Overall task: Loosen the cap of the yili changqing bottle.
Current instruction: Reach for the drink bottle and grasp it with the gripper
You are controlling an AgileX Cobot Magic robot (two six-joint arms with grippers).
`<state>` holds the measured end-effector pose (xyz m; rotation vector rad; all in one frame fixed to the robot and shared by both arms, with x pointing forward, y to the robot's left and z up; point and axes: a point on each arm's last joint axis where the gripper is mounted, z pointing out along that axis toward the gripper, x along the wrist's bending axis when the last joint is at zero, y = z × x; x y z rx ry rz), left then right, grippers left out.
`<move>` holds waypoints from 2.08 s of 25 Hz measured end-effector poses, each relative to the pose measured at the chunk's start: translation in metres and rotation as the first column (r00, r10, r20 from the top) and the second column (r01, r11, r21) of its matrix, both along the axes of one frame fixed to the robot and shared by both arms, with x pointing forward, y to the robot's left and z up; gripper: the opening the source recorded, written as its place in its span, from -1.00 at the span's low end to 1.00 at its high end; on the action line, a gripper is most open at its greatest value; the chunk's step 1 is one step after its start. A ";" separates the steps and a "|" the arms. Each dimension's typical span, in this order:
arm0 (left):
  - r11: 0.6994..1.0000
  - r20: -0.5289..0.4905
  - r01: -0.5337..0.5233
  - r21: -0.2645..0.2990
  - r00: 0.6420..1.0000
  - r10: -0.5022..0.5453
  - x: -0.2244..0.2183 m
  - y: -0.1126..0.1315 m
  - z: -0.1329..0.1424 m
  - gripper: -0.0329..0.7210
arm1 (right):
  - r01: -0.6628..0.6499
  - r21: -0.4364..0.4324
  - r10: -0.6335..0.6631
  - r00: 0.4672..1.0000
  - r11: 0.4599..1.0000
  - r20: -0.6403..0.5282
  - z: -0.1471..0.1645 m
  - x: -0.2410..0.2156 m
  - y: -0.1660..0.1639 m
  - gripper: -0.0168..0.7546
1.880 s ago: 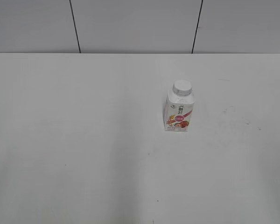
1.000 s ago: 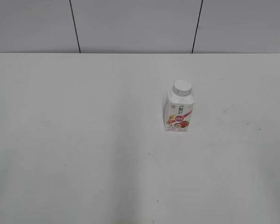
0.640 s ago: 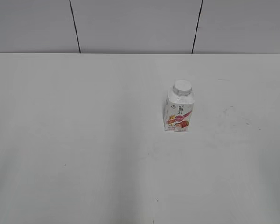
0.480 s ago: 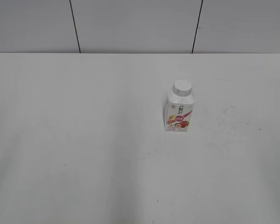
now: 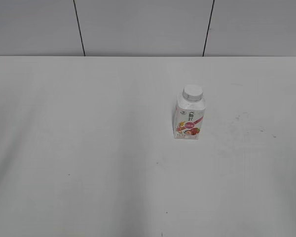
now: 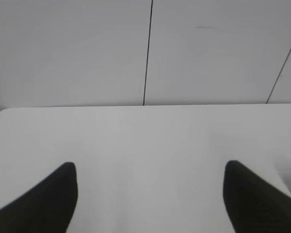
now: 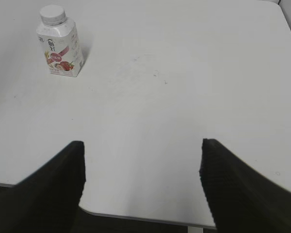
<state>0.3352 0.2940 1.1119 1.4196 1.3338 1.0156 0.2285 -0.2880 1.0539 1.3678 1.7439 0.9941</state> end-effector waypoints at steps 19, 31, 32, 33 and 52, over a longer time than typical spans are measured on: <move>0.962 -0.113 0.186 0.200 0.980 -0.166 0.163 -0.042 -0.092 0.58 | 0.000 0.000 0.000 1.000 1.000 0.000 0.000 0.000 0.000 0.55; 0.890 -0.080 0.452 0.063 0.891 -0.447 0.187 -0.093 -0.146 0.58 | 0.000 0.000 0.000 1.000 1.000 0.000 0.000 0.000 0.000 0.55; 0.881 -0.065 0.471 0.046 0.882 -0.467 0.188 -0.095 -0.148 0.58 | 0.000 0.000 0.000 1.000 1.000 0.000 0.000 0.000 0.000 0.55; 0.871 -0.062 0.490 0.037 0.871 -0.487 0.188 -0.097 -0.150 0.58 | 0.000 0.000 0.000 1.000 1.000 0.000 0.000 0.000 0.000 0.55; 0.333 -0.021 0.943 -0.016 0.333 -0.943 0.264 -0.102 -0.214 0.59 | 0.000 0.000 0.000 1.000 1.000 0.000 0.000 0.000 0.000 0.55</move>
